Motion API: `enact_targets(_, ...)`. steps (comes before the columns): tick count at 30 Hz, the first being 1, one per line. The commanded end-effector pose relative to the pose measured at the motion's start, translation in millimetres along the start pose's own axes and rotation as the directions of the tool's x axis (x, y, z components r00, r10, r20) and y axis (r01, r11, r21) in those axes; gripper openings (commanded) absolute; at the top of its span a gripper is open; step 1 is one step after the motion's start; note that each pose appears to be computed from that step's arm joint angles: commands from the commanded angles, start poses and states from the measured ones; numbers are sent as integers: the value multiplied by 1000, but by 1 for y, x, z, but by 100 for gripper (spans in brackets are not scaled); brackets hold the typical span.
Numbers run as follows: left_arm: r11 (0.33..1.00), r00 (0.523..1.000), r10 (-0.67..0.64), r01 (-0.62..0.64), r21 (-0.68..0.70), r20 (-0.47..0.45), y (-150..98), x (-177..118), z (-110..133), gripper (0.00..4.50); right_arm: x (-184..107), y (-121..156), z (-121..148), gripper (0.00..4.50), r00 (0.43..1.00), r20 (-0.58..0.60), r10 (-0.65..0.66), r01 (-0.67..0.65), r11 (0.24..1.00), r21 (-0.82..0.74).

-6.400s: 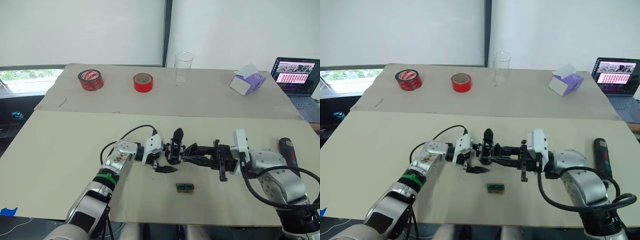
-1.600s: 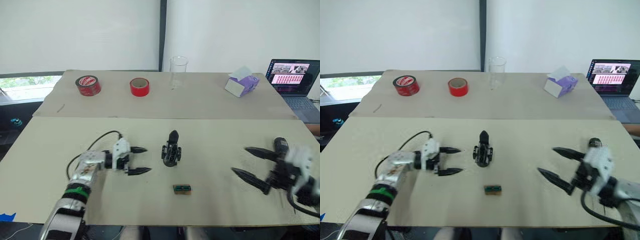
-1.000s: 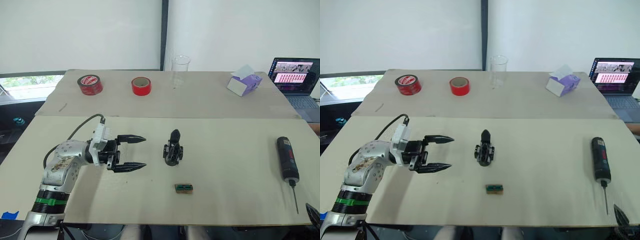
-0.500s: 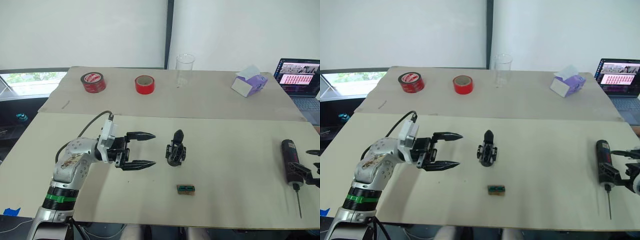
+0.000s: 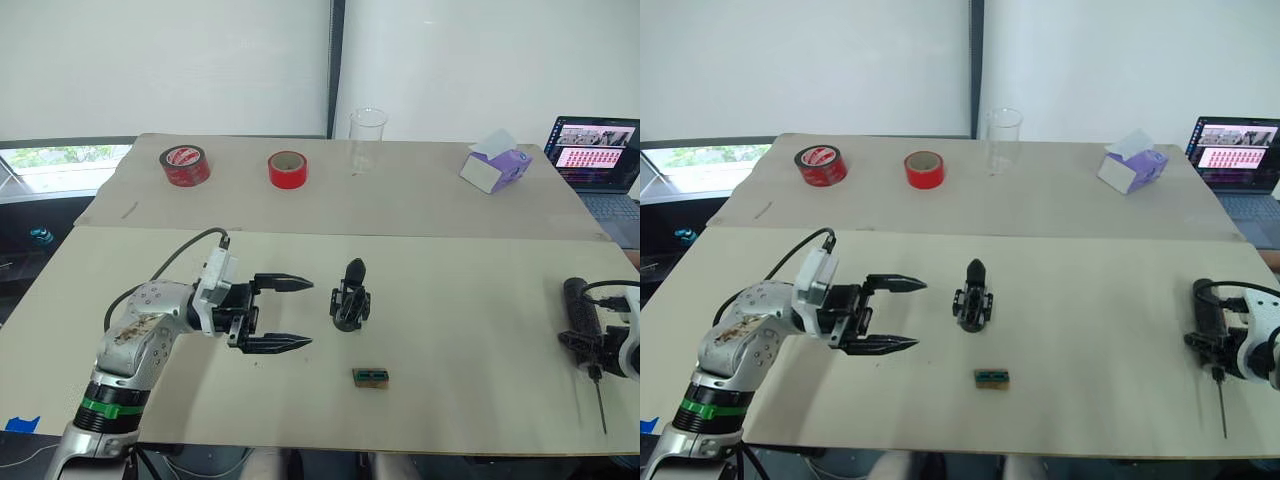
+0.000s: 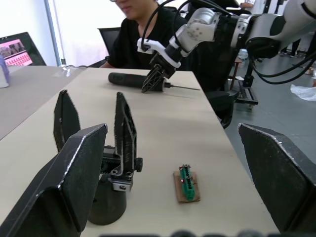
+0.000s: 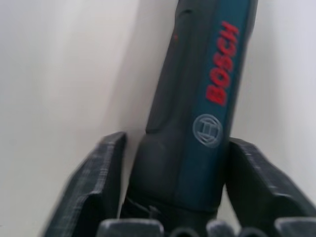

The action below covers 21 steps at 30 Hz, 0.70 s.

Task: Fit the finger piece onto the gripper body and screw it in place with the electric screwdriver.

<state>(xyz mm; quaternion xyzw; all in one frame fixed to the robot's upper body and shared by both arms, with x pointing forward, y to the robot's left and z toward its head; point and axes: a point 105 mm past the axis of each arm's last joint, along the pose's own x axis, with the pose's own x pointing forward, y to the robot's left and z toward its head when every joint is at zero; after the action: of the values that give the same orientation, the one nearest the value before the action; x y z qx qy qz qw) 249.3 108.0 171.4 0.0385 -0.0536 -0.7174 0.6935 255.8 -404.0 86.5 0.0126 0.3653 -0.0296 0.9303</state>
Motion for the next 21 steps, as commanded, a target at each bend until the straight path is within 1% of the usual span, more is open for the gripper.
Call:
enact_targets(1,999,1000,-19,18,49,17,-3,1,10,450,-24,9,34,197,987,142,78,-69,996,-64)
enact_targets(3,998,999,-17,15,60,30,-2,0,12,450,-37,28,50,197,964,207,165,-140,982,-128)
enact_targets(5,998,999,-7,5,63,38,-2,-2,13,450,-53,55,60,197,943,227,243,-194,956,-220)
enact_targets(6,998,999,-1,-1,63,41,-1,-4,13,450,-60,73,60,197,935,208,287,-220,930,-295)
enact_targets(8,998,999,10,-13,58,42,-1,-8,11,450,-69,104,53,197,924,151,352,-273,882,-385)
enact_targets(11,999,999,16,-17,48,37,-3,-10,6,450,-74,135,33,197,916,51,399,-327,812,-484)
enact_targets(12,999,999,15,-17,44,36,-3,-10,4,450,-72,141,27,197,918,28,396,-323,785,-528)
enact_targets(15,999,999,13,-15,43,37,-3,-7,2,450,-66,150,15,197,918,-2,396,-325,751,-575)
enact_targets(18,998,999,15,-17,58,38,-3,-4,3,450,-52,152,-2,197,918,-50,393,-334,699,-632)
enact_targets(21,997,999,15,-18,81,32,-2,-2,3,450,-43,154,-8,197,908,-57,415,-354,688,-633)
